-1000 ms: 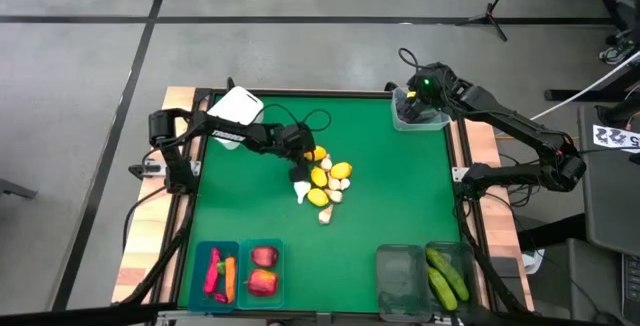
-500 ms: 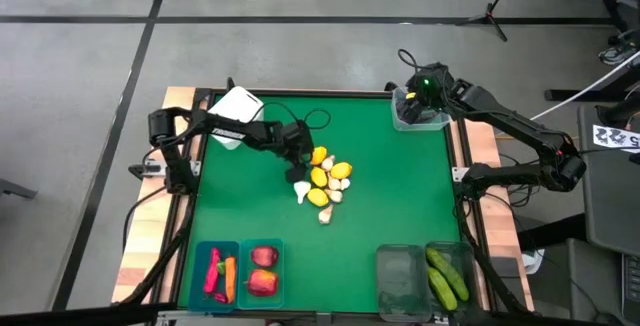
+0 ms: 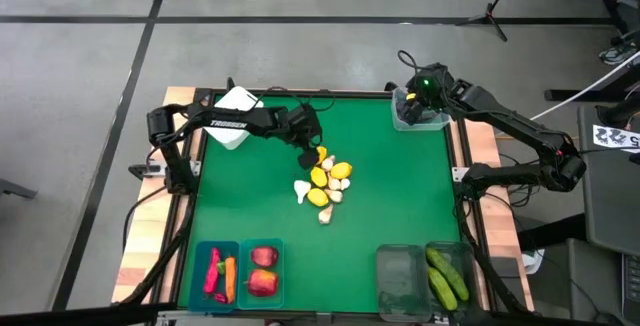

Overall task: Sort produce into baskets
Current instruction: Put the lemon into the left black bin

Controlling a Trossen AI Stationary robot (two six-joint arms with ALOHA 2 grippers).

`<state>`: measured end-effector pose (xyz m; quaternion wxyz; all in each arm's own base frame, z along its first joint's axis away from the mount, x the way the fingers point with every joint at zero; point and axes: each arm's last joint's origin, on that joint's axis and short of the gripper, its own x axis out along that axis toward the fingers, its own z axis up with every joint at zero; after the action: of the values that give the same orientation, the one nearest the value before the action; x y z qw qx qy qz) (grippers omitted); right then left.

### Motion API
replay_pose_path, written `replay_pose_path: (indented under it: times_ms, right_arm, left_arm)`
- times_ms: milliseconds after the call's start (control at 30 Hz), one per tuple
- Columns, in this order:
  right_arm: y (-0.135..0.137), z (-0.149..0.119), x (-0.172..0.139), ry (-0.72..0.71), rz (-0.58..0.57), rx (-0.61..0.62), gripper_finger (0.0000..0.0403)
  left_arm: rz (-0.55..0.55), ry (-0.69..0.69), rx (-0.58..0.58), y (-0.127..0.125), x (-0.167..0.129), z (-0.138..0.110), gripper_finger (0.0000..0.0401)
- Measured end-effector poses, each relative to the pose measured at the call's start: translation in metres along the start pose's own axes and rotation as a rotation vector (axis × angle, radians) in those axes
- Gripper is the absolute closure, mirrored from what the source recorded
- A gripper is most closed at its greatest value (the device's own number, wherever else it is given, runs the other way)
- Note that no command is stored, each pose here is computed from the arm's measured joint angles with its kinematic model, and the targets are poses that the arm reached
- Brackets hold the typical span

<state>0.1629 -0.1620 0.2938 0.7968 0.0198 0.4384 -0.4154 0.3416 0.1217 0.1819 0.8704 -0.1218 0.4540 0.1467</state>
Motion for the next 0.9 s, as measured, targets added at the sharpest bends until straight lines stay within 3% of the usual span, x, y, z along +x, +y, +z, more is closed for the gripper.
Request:
replay_pose_path:
  times_ms: [200,467,733,900]
  right_arm:
    - [0.000,0.000,0.000,0.001,0.000,0.000,0.0121]
    - [0.000,0.000,0.000,0.001,0.000,0.000,0.0121]
    - [0.001,0.000,0.000,-0.003,0.028,0.017,0.0121]
    - [0.002,0.000,0.000,-0.011,0.076,0.022,0.0121]
  left_arm:
    - [0.114,-0.072,-0.029,-0.008,0.010,0.004,0.0075]
    - [0.187,-0.012,-0.032,-0.021,0.031,-0.008,0.0075]
    - [0.217,0.019,-0.021,-0.029,0.030,-0.013,0.0075]
    - [0.297,0.084,0.032,-0.026,0.025,-0.019,0.0075]
